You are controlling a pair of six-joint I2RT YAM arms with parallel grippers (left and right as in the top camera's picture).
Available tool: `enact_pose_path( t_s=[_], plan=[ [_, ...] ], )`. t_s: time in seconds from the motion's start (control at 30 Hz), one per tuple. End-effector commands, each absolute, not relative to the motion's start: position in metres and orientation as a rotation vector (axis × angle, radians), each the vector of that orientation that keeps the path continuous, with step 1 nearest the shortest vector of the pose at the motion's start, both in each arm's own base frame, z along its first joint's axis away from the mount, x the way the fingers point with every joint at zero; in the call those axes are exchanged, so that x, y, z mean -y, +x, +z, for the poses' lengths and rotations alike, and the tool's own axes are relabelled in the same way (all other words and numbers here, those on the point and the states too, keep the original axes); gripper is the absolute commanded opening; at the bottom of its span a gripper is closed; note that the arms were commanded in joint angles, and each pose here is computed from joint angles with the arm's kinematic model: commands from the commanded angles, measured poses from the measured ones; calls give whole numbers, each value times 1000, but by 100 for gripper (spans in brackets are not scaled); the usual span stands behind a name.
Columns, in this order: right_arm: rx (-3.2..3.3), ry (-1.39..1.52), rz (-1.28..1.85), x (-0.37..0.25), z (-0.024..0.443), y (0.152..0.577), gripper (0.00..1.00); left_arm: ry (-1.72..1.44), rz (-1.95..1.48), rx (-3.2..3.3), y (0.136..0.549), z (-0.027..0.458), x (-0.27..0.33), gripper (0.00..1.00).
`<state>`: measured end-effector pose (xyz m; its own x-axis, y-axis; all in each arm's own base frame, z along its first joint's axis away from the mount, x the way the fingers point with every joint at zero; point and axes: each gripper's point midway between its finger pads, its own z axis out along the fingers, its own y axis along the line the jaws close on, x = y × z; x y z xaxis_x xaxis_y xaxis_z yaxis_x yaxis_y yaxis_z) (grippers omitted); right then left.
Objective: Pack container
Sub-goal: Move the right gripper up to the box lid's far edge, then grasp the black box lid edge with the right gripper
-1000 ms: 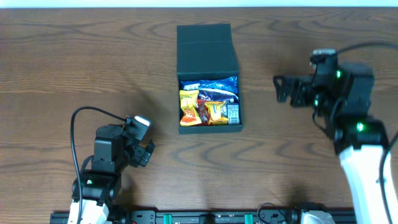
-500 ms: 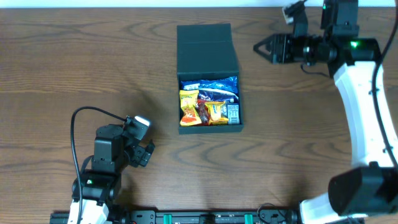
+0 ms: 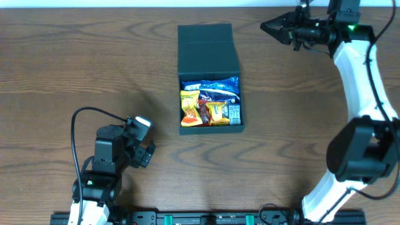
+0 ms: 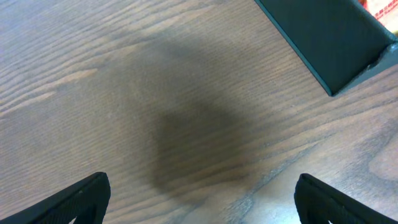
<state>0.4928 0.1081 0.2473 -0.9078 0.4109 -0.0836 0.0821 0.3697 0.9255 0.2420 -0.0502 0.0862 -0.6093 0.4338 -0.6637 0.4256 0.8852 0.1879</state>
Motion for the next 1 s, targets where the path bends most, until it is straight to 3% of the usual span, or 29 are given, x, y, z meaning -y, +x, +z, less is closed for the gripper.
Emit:
enact_pose_path(
  t_s=[0.0, 0.37, 0.97],
  plan=[
    [-2345, 553, 1633, -105, 232, 505, 1, 631, 7, -2290, 242, 88, 52, 95],
    [-2483, 831, 1437, -88, 145, 522, 1, 631, 7, -2291, 242, 88, 52, 95],
    [-2628, 900, 1344, -110, 37, 530, 1, 631, 7, -2291, 242, 88, 52, 95]
  ],
)
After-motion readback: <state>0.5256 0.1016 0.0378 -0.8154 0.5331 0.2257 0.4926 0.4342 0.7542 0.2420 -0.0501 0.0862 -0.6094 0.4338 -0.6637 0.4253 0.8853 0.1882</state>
